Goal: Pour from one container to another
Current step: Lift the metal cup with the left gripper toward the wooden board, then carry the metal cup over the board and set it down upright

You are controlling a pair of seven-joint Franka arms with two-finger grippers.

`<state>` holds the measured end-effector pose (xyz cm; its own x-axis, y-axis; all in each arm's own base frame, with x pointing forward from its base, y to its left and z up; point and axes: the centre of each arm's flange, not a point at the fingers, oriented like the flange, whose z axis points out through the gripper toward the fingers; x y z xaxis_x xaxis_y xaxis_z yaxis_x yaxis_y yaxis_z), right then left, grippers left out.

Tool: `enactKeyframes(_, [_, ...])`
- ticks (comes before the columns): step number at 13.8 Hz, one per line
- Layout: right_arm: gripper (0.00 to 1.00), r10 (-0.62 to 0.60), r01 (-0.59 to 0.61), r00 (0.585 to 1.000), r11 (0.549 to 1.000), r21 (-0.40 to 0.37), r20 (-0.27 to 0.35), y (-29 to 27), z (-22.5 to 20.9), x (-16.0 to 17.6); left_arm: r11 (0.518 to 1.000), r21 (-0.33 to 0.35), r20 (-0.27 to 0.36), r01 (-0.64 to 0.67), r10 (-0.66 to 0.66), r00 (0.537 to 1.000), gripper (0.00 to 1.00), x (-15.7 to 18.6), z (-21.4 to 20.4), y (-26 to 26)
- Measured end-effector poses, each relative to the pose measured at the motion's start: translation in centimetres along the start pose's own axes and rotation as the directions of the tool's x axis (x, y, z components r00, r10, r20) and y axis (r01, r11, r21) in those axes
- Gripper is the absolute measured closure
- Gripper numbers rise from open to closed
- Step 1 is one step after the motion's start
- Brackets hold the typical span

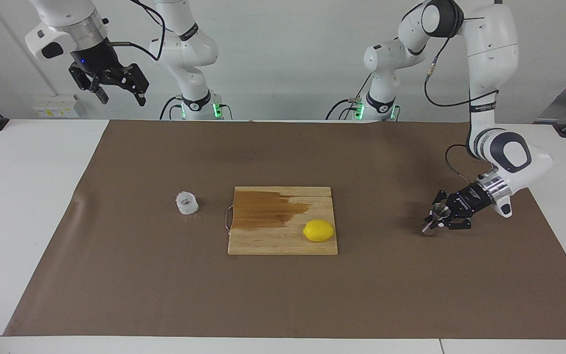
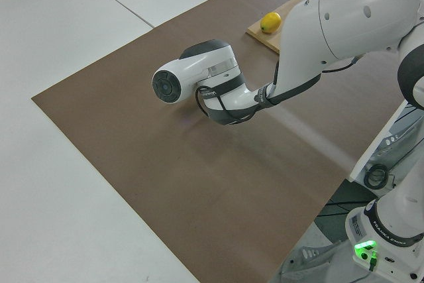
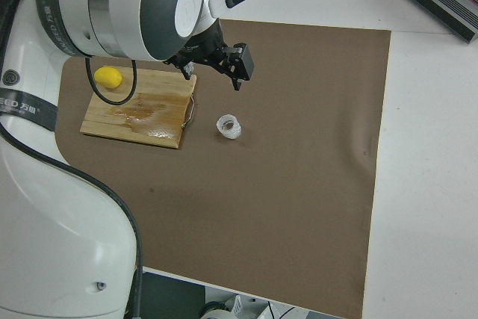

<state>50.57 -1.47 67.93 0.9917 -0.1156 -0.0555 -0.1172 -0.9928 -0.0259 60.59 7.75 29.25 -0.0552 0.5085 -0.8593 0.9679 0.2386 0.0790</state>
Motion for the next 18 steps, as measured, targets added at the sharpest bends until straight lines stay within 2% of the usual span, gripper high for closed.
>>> enactKeyframes(3, [0.0,0.0,0.0,1.0,1.0,0.0,0.0,0.0,0.0,0.0,0.998,0.039,0.033,-0.056,0.055,0.998,0.78,-4.4,2.6,-0.4])
enactKeyframes(7, [0.0,0.0,0.0,1.0,1.0,0.0,0.0,0.0,0.0,0.0,0.992,0.081,0.068,-0.099,0.093,0.993,0.78,-12.2,6.6,-2.1])
enactKeyframes(10, [0.0,0.0,0.0,1.0,1.0,0.0,0.0,0.0,0.0,0.0,0.994,0.063,0.071,-0.084,0.079,0.994,0.78,-18.1,10.9,-4.3])
enactKeyframes(13, [0.0,0.0,0.0,1.0,1.0,0.0,0.0,0.0,0.0,0.0,0.999,0.037,0.088,-0.03,0.026,0.996,0.78,-20.2,16.1,-7.6])
enactKeyframes(16, [0.0,0.0,0.0,1.0,1.0,0.0,0.0,0.0,0.0,0.0,1.0,-0.005,0.074,0.021,-0.021,0.997,0.78,-21.7,21.1,-11.5])
enactKeyframes(18, [0.0,0.0,0.0,1.0,1.0,0.0,0.0,0.0,0.0,0.0,0.998,-0.02,0.097,0.067,-0.065,0.993,0.78,-22.8,23.2,-13.6])
